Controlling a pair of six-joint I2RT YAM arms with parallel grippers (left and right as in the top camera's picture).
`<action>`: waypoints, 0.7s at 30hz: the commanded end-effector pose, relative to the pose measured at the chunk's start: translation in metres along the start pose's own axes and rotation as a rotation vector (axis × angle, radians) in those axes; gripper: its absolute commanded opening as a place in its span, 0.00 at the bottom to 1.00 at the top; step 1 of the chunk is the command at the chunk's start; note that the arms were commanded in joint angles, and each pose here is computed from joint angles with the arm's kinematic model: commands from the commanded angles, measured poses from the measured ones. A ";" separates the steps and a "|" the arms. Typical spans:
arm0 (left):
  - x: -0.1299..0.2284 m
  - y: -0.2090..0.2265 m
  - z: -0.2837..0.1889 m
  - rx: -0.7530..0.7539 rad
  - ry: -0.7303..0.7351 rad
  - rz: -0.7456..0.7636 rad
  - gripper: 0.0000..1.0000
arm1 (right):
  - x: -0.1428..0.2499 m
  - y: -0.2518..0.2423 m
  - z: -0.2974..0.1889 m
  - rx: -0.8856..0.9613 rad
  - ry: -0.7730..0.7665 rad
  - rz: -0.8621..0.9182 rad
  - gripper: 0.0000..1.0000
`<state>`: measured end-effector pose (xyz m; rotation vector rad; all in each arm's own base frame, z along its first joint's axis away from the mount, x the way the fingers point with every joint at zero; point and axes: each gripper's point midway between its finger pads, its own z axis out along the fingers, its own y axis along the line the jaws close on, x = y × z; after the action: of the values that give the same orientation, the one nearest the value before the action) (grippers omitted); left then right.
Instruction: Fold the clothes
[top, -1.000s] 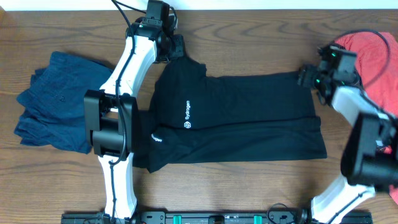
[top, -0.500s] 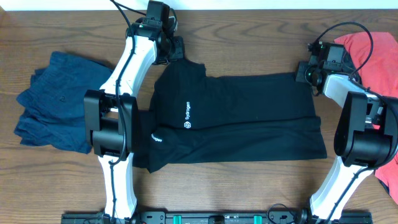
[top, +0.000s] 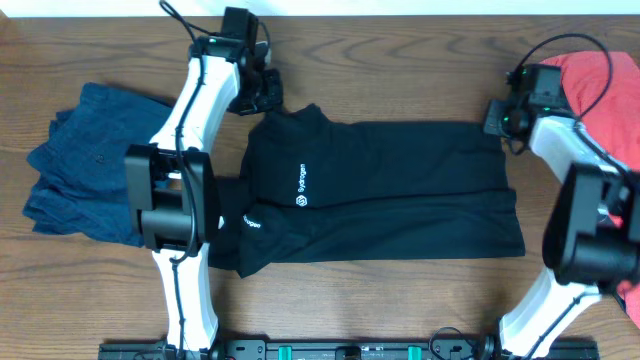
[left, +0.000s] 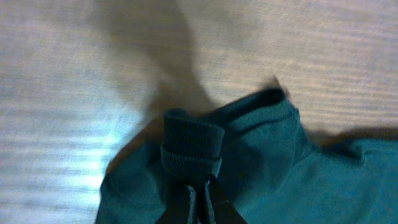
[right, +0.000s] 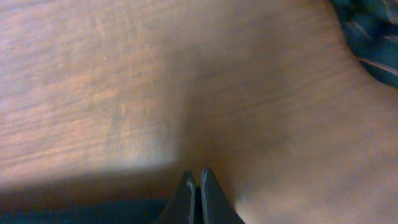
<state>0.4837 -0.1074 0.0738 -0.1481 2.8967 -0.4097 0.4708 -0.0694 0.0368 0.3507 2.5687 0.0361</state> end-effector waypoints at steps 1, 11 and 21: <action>0.000 -0.003 -0.044 0.047 -0.029 -0.010 0.06 | -0.019 -0.018 -0.046 0.063 -0.049 0.039 0.01; 0.082 0.015 -0.078 -0.032 0.271 -0.053 0.06 | 0.036 -0.038 -0.113 0.139 0.157 0.124 0.01; 0.123 0.024 -0.114 -0.108 0.383 -0.052 0.06 | 0.059 -0.042 -0.142 0.176 0.231 0.120 0.01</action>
<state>0.3461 -0.0753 0.1315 -0.2406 3.3295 -0.3585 0.3418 -0.0809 0.1164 0.5629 2.8021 -0.0690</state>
